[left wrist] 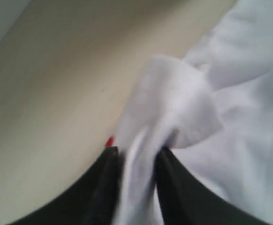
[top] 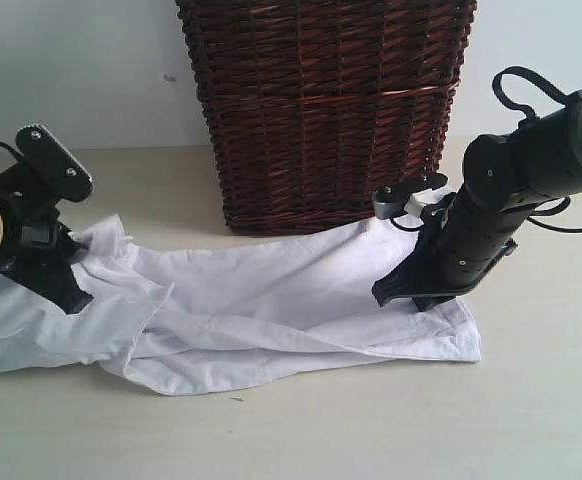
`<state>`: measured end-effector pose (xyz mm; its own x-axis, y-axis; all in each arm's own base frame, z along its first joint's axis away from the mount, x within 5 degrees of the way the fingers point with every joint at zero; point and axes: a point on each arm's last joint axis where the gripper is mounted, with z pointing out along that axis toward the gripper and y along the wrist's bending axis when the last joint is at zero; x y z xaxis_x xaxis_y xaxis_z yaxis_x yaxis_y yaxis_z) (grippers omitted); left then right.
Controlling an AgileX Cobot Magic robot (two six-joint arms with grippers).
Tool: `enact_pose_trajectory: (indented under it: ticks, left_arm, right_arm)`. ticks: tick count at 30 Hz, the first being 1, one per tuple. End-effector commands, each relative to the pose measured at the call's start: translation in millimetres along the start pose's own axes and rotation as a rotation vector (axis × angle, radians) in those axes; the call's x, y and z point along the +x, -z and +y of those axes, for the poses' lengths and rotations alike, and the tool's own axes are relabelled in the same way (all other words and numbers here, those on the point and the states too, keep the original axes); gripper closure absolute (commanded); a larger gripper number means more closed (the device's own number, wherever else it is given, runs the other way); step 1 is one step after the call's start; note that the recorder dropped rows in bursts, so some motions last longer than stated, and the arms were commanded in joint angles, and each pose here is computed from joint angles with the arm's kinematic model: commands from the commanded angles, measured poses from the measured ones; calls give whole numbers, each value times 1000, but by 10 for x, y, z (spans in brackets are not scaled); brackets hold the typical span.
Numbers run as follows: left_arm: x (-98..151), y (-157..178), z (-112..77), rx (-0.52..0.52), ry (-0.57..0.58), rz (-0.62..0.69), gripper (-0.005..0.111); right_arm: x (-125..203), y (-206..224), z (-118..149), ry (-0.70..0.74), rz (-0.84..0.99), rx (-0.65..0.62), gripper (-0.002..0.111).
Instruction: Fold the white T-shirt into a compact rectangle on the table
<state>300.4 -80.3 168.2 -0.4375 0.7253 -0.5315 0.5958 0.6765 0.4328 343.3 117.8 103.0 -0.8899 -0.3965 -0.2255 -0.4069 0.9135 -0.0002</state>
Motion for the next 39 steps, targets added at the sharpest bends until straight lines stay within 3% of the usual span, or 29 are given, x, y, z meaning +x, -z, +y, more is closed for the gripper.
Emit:
enact_pose_trajectory:
  ticks: [1, 8, 13, 19, 23, 25, 28, 31, 32, 33, 34, 37, 39]
  left_arm:
    - [-73, 30, 11, 21, 60, -45, 56]
    - [-10, 80, 260, -196, 167, 102, 62]
    - [21, 94, 302, -248, 237, 131, 72]
    - [-102, 212, 369, -259, 342, 46, 72]
    - [-38, 326, 530, -435, 422, 128, 72]
    - [-4, 339, 554, -474, 424, 160, 72]
    - [-50, 364, 527, -430, 453, 120, 72]
    - [-201, 422, 435, -265, 547, -17, 78]
    - [-247, 446, 402, -210, 582, -59, 84]
    - [-279, 459, 337, -133, 635, -96, 97]
    - [-268, 453, 314, -116, 637, -88, 106]
    - [-150, 344, 215, -75, 653, 21, 107]
    - [-162, 282, 59, -16, 578, 85, 107]
  right_arm:
    - [160, -142, -17, 7, 108, -3, 108]
    - [199, -205, -14, 9, 139, -7, 108]
    - [219, -240, -13, 13, 158, -9, 108]
    - [233, -237, -13, 28, 173, -11, 108]
    - [234, -237, -13, 35, 175, -11, 108]
    - [234, -237, -13, 35, 175, -11, 108]
    - [234, -237, -13, 35, 175, -11, 108]
    - [234, -237, -13, 35, 175, -11, 108]
    - [234, -237, -13, 35, 175, -11, 108]
    - [234, -237, -12, 32, 175, -13, 108]
    - [234, -237, -11, 31, 175, -13, 108]
    - [229, -238, -11, 31, 169, -13, 108]
    - [229, -238, -11, 31, 169, -13, 108]
